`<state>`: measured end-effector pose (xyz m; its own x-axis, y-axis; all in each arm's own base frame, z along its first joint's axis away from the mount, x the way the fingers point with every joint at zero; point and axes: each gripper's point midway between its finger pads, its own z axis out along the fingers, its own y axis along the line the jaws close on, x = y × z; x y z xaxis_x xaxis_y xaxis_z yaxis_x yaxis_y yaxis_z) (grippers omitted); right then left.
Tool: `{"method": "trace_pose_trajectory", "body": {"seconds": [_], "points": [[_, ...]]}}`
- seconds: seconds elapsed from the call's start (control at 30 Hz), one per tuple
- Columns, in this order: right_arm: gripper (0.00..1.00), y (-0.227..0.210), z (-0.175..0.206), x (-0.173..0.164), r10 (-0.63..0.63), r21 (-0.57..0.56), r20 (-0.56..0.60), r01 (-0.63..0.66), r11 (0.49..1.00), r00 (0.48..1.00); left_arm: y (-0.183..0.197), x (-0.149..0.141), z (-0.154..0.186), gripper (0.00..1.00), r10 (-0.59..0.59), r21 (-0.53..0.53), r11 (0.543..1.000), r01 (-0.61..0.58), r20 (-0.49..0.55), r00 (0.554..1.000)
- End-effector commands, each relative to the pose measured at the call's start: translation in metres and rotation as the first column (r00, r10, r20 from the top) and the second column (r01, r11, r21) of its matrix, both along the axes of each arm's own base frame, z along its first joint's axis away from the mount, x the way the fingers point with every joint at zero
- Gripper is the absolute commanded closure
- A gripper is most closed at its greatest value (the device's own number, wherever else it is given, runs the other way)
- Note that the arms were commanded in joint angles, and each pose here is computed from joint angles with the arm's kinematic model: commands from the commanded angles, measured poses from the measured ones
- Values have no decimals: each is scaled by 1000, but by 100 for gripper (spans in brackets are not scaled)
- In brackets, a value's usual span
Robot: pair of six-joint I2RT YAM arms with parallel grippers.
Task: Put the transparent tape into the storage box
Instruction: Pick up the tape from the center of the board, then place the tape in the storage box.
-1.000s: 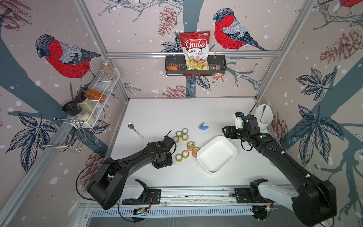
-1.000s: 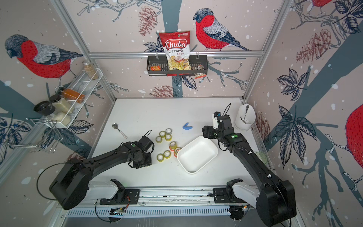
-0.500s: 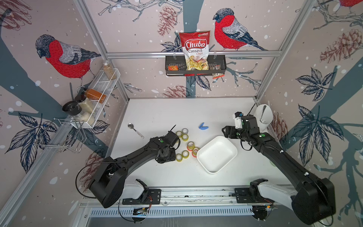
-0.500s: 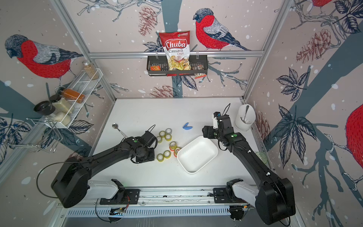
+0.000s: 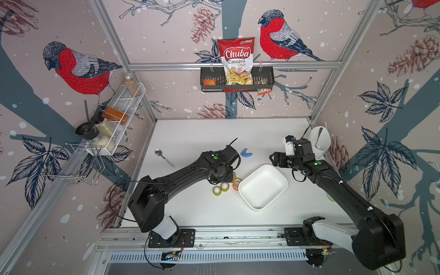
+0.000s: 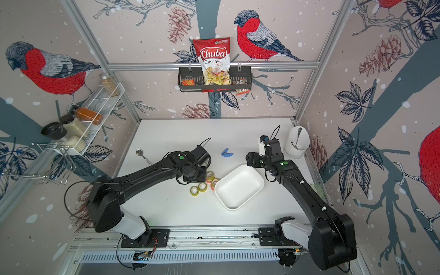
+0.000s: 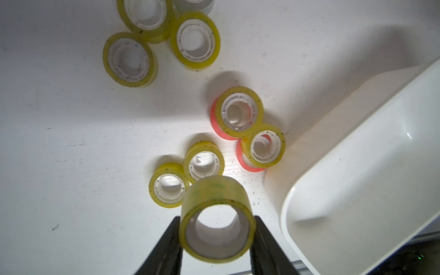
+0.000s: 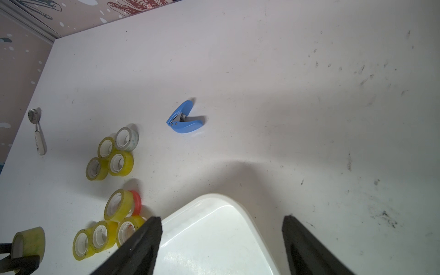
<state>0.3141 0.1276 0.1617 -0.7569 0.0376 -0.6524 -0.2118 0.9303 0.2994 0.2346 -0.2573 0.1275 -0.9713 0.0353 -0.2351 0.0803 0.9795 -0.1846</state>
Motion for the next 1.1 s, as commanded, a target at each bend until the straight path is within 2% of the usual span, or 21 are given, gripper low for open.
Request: {"method": "trace_pose_trajectory", "body": {"seconds": [0.0,0.47,1.07], "points": [[16,1,-1,0,-5,12,-9,5,1000,1000,-16,1,12,53,-46,20,999,45,16,999],[15,-17,-6,6,-87,41,-46,89,995,995,-114,11,30,53,-219,-50,974,222,59,974],[16,-42,-12,11,-189,72,-71,194,978,979,-189,29,-5,54,-302,-159,938,309,69,951]]}}
